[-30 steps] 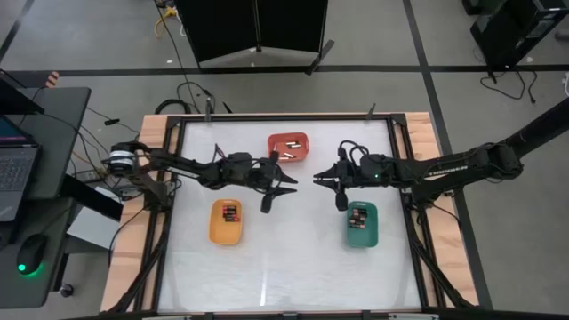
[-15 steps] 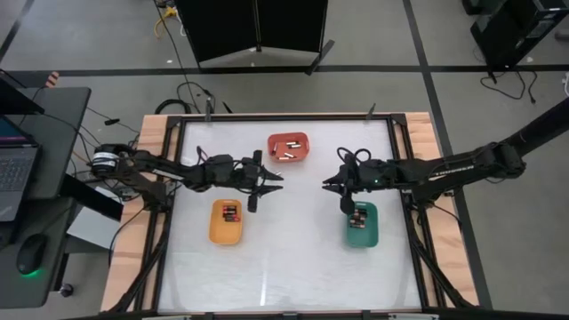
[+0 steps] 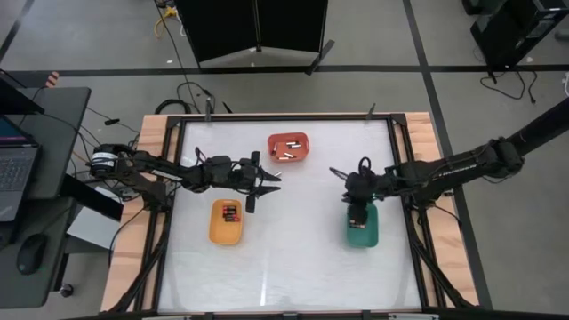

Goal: Sort batteries
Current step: Put the brown battery into the green bin

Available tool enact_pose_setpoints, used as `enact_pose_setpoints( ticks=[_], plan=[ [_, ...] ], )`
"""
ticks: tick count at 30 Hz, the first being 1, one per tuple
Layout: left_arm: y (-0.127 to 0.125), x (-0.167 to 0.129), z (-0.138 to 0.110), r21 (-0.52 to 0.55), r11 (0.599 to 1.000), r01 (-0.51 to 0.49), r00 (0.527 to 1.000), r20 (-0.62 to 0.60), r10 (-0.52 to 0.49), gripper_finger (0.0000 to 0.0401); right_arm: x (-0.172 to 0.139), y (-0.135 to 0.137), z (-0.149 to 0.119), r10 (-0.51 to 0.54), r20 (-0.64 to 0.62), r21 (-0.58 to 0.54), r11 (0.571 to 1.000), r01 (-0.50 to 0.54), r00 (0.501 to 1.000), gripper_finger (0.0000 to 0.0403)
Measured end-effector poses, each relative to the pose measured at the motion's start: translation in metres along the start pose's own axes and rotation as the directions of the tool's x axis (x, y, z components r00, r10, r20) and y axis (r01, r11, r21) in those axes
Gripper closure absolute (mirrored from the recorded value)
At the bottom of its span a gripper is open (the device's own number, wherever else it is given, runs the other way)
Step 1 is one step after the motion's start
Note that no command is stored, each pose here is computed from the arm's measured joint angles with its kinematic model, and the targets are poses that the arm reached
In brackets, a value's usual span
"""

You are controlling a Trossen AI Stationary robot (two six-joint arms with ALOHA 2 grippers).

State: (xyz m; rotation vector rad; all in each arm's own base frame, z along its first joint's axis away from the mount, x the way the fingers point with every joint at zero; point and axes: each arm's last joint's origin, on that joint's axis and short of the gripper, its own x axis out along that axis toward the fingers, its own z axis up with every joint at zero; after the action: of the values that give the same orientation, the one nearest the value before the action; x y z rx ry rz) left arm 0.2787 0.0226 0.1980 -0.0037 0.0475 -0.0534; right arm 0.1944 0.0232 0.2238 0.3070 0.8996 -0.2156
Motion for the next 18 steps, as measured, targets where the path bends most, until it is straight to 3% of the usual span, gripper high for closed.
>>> enact_pose_setpoints(
  ticks=[7,18],
  plan=[
    [0.000,0.000,0.000,0.002,1.000,0.000,1.000,-0.004,0.000,0.0272,-0.002,0.009,-0.023,-0.006,-0.179,0.080,0.997,0.020,0.984,0.0337],
    [0.000,0.000,-0.004,0.012,1.000,0.001,0.999,-0.041,-0.001,0.0272,0.029,0.027,-0.044,-0.055,-0.377,0.012,0.998,0.065,0.924,0.0337]
  ],
)
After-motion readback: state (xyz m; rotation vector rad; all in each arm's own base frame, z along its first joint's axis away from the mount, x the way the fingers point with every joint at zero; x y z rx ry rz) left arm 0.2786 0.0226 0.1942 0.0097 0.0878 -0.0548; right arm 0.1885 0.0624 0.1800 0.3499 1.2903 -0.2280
